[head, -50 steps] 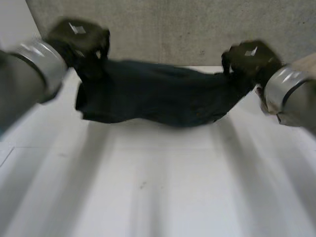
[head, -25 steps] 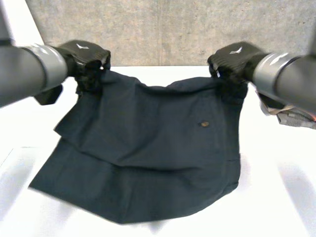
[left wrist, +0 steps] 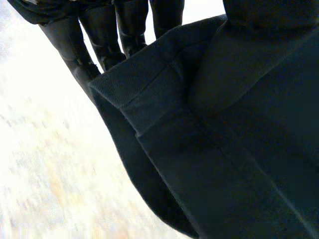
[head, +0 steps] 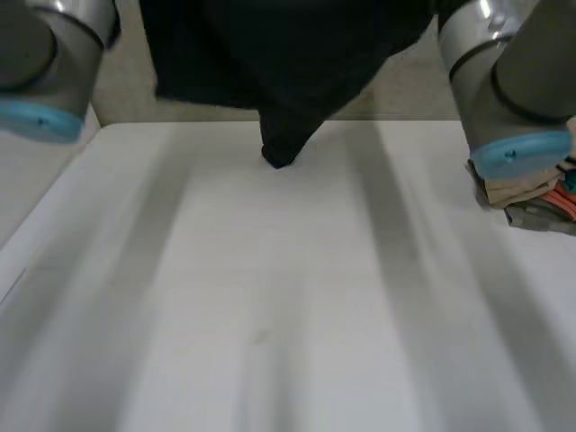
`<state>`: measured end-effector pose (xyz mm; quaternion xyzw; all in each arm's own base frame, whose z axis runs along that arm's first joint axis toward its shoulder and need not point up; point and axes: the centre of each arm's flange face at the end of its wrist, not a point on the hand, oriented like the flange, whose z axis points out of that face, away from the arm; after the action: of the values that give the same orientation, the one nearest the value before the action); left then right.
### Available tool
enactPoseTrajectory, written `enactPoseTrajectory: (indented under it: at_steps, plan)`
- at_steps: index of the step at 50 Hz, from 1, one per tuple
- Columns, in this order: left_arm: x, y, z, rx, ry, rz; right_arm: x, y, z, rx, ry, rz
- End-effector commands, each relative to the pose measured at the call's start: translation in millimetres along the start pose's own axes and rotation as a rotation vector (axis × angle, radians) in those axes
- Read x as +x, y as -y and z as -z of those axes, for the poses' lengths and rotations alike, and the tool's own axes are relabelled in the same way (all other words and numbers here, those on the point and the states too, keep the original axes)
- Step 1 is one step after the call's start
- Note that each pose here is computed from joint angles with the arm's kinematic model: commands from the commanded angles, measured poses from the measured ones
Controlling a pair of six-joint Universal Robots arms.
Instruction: Fold the laundry.
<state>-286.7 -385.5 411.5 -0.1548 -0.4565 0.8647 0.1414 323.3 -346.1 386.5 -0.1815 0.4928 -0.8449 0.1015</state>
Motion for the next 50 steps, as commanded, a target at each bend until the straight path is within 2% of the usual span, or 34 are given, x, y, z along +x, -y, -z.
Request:
enactPoseTrajectory:
  at_steps: [1,7,10,15,20,24,30,33,36,45,50]
  plan:
    - [6,-73,42,-0.28,-0.041,-0.084,-21,-62,33,-0.24,0.106,0.035]
    - [26,-122,104,-0.566,-0.148,-0.089,-40,-136,96,-0.553,0.236,0.145]
    - [38,-138,136,-0.683,-0.215,-0.076,-43,-159,126,-0.667,0.284,0.186]
    - [52,-140,177,-0.812,-0.308,-0.105,-40,-174,152,-0.762,0.314,0.213]
    - [61,-117,210,-0.932,-0.387,-0.147,-37,-160,167,-0.813,0.348,0.224]
    - [66,-93,240,-1.079,-0.437,-0.173,-27,-129,181,-0.879,0.431,0.27]
    - [77,-60,296,-1.336,-0.56,-0.216,-11,-94,217,-1.072,0.638,0.365]
    - [85,-52,311,-1.371,-0.627,-0.225,-5,-89,230,-1.151,0.718,0.394]
    - [89,-51,311,-1.354,-0.643,-0.219,-4,-93,232,-1.142,0.733,0.401]
    - [90,-45,271,-1.193,-0.62,-0.266,-3,-110,239,-1.136,0.707,0.388]
    - [87,-45,231,-1.01,-0.637,-0.385,-4,-116,243,-1.119,0.693,0.367]
